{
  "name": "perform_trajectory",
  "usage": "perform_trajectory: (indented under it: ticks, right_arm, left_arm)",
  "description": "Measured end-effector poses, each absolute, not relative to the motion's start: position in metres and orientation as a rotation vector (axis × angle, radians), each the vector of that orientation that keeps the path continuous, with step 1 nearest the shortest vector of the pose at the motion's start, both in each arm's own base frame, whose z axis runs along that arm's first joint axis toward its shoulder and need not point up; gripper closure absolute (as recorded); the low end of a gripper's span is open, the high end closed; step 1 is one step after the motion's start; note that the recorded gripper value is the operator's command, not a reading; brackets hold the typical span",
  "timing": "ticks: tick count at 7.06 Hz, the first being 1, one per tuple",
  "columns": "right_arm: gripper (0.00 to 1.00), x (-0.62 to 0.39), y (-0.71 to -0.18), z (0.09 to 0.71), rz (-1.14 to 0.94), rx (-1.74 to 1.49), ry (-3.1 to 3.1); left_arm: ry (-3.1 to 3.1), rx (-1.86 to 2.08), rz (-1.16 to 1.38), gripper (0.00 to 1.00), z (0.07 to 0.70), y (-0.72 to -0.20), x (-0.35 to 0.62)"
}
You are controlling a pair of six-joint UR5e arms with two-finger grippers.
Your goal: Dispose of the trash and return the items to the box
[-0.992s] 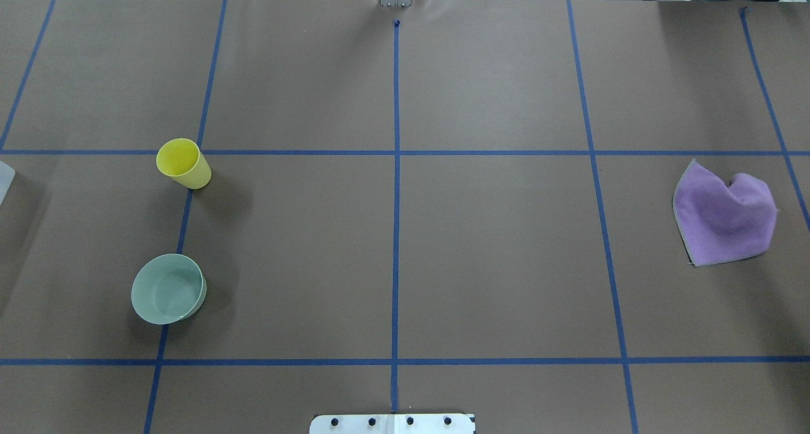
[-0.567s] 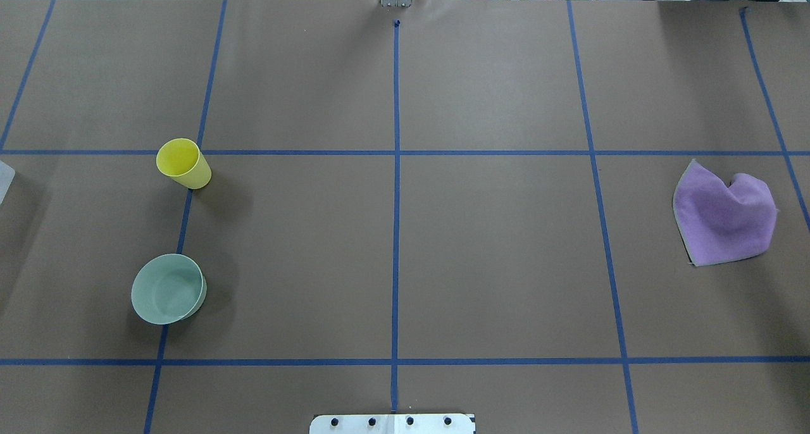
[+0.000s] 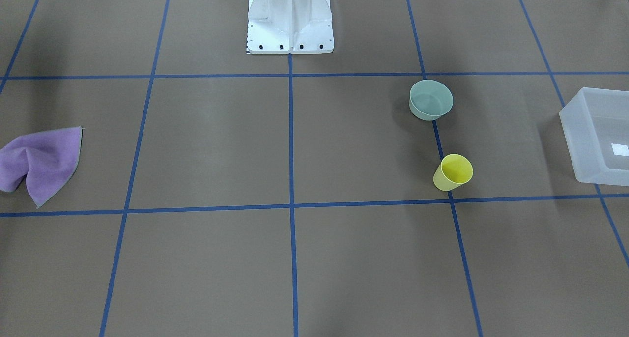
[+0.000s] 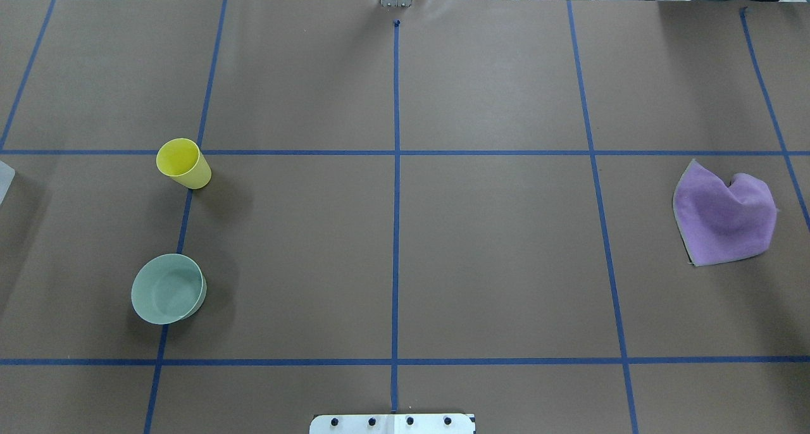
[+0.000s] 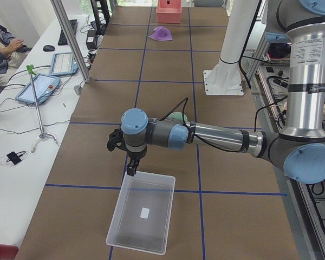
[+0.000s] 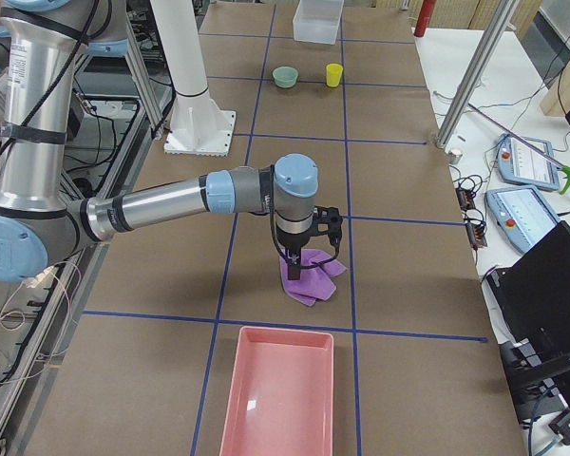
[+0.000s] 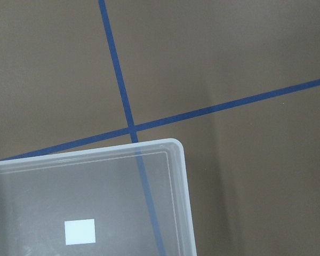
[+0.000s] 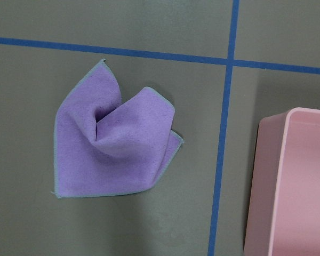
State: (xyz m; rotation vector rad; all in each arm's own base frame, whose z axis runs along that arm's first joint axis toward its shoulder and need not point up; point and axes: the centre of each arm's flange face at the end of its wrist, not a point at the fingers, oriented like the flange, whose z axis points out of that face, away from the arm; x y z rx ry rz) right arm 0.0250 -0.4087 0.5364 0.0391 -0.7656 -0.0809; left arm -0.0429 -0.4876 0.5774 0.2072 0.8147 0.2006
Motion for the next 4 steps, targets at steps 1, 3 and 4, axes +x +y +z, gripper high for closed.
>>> perform_trajectory:
  ticks: [1, 3, 4]
  right_arm:
    - [0.00, 0.024, -0.408, 0.534, -0.083, 0.041, -0.780]
    - [0.00, 0.024, -0.407, 0.535, -0.083, 0.037, -0.787]
    - [0.00, 0.024, -0.406, 0.535, -0.083, 0.037, -0.788]
  left_arm:
    - [0.816, 0.207, 0.199, 0.02, 0.574, -0.490, -0.039]
    - [0.823, 0.215, 0.198, 0.02, 0.563, -0.496, -0.016]
    - [0.831, 0.218, 0.194, 0.02, 0.558, -0.499, 0.000]
